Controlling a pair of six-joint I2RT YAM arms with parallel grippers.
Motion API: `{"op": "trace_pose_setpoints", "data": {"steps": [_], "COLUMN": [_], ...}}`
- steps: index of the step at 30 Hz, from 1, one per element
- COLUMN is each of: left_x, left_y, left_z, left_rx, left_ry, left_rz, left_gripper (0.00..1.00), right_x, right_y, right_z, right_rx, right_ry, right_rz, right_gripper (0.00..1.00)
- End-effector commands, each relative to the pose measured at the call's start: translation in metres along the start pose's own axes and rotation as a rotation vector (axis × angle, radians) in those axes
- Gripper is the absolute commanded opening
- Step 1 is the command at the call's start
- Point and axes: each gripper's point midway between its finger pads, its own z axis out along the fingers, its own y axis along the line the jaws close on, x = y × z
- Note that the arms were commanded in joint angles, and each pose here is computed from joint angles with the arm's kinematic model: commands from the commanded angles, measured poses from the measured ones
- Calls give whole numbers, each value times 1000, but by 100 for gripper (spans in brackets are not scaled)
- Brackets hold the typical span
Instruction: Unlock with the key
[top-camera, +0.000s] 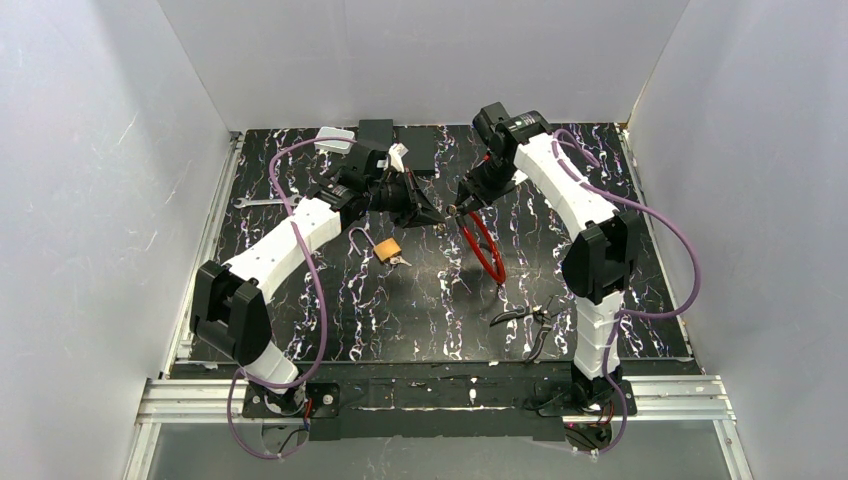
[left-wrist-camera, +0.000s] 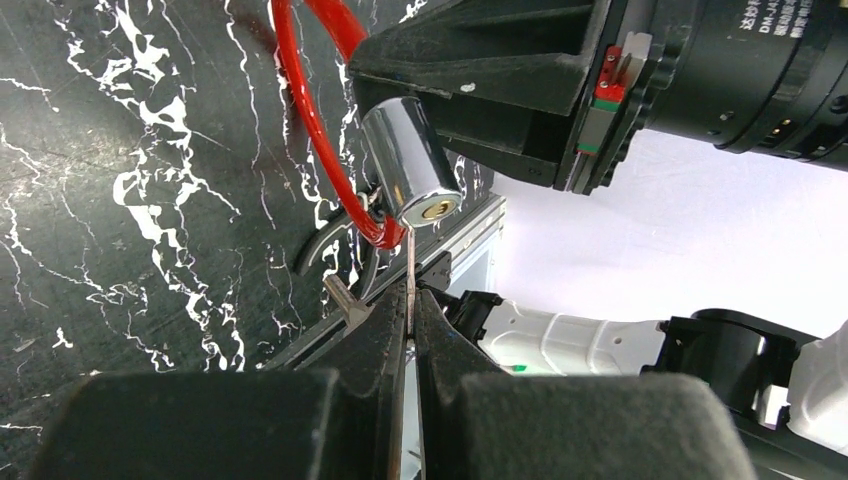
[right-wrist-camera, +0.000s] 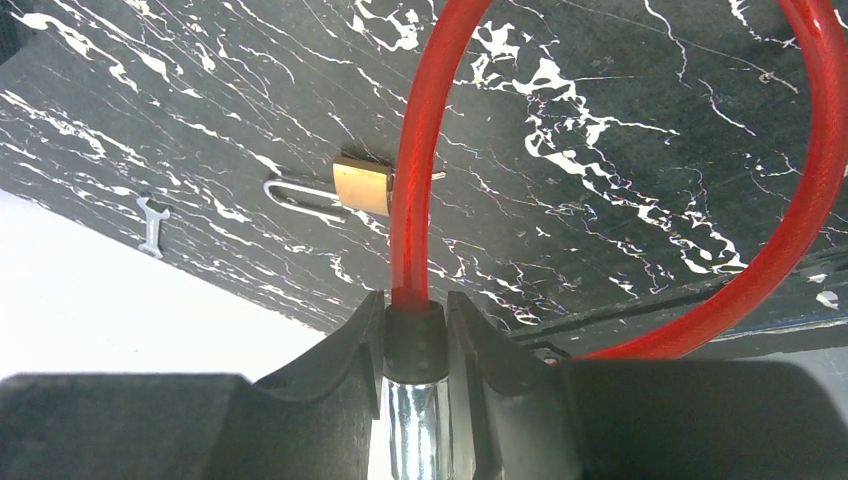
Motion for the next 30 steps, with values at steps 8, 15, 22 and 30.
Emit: {"op": "trace_pose_setpoints", "data": {"steps": [8,15,22,30], "left_x": [-2,-2,-1,-2], "left_y": [-11,-22,-26,-23], "left_z": [-16,-22,-28,-28], "left_rx": [5,35,46,29], "left_ry": [-48,-57,-70,-73], "left_rz": [55,72,75,59], "left_gripper": [0,0,0,0], "right_x": [7,8,8,8], "right_y": [-5,-6,-5,-6], "right_z": [8,12,13,13], "right_rx": [28,33,29,28], "right_ry": [19,26,26,30], "right_rz": [-17,-20,-20,-21], "right_gripper": [1,1,1,1]}}
